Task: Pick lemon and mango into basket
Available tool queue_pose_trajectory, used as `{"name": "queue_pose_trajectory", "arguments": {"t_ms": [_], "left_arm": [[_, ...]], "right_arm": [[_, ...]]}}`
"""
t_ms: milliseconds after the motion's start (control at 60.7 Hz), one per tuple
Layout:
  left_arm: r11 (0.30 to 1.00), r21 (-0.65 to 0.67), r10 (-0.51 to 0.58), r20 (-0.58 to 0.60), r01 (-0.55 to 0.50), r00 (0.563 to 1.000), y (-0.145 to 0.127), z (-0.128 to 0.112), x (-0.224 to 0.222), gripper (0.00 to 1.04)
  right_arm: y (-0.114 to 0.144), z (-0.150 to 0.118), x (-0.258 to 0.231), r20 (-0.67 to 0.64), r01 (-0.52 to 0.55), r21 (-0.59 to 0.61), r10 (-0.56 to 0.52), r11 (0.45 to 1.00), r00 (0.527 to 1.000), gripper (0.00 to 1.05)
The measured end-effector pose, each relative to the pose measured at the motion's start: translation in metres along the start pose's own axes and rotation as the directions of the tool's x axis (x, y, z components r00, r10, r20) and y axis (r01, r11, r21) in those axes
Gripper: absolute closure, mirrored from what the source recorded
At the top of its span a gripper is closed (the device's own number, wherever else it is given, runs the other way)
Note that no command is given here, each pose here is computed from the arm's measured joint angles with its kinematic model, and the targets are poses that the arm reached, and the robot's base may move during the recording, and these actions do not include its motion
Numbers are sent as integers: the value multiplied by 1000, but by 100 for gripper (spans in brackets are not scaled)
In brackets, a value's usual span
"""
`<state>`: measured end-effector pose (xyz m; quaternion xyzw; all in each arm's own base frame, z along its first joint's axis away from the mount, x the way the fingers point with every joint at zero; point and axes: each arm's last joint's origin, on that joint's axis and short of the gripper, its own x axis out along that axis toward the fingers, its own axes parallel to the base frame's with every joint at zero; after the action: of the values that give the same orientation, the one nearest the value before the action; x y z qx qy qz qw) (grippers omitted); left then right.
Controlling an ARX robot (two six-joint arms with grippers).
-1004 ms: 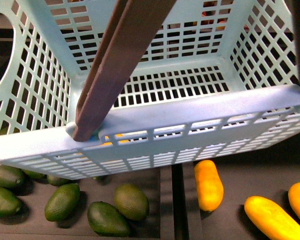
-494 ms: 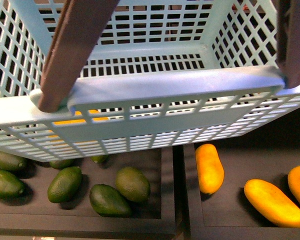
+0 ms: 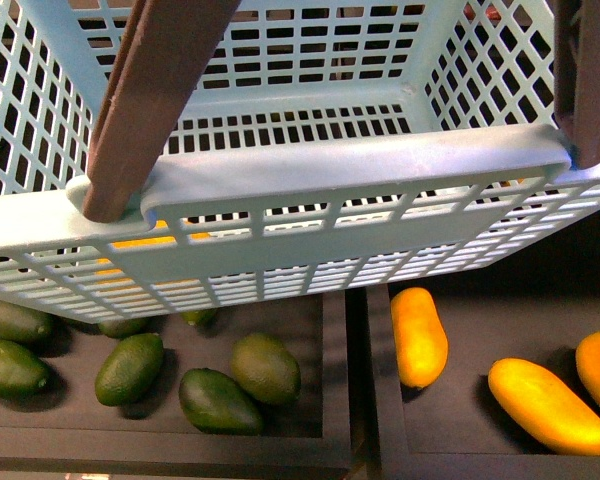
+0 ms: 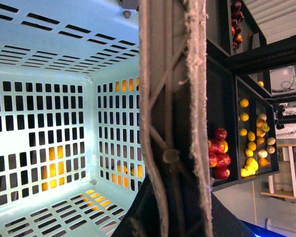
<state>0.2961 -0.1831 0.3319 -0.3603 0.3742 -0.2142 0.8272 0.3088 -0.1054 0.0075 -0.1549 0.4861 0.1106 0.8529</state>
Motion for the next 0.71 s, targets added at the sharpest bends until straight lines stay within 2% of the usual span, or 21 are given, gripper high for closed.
{"name": "queue_pose_trajectory", "arguments": {"t_ms": [477, 708], "left_arm": [[1000, -1, -2, -2, 2, 1000, 0, 0, 0, 100], [1000, -2, -2, -2, 2, 1000, 0, 0, 0, 100]], "right_arm": [[11, -17, 23, -74, -122, -116, 114, 986, 991, 9], [13, -22, 31, -95, -131, -120, 120, 984, 988, 9]]}}
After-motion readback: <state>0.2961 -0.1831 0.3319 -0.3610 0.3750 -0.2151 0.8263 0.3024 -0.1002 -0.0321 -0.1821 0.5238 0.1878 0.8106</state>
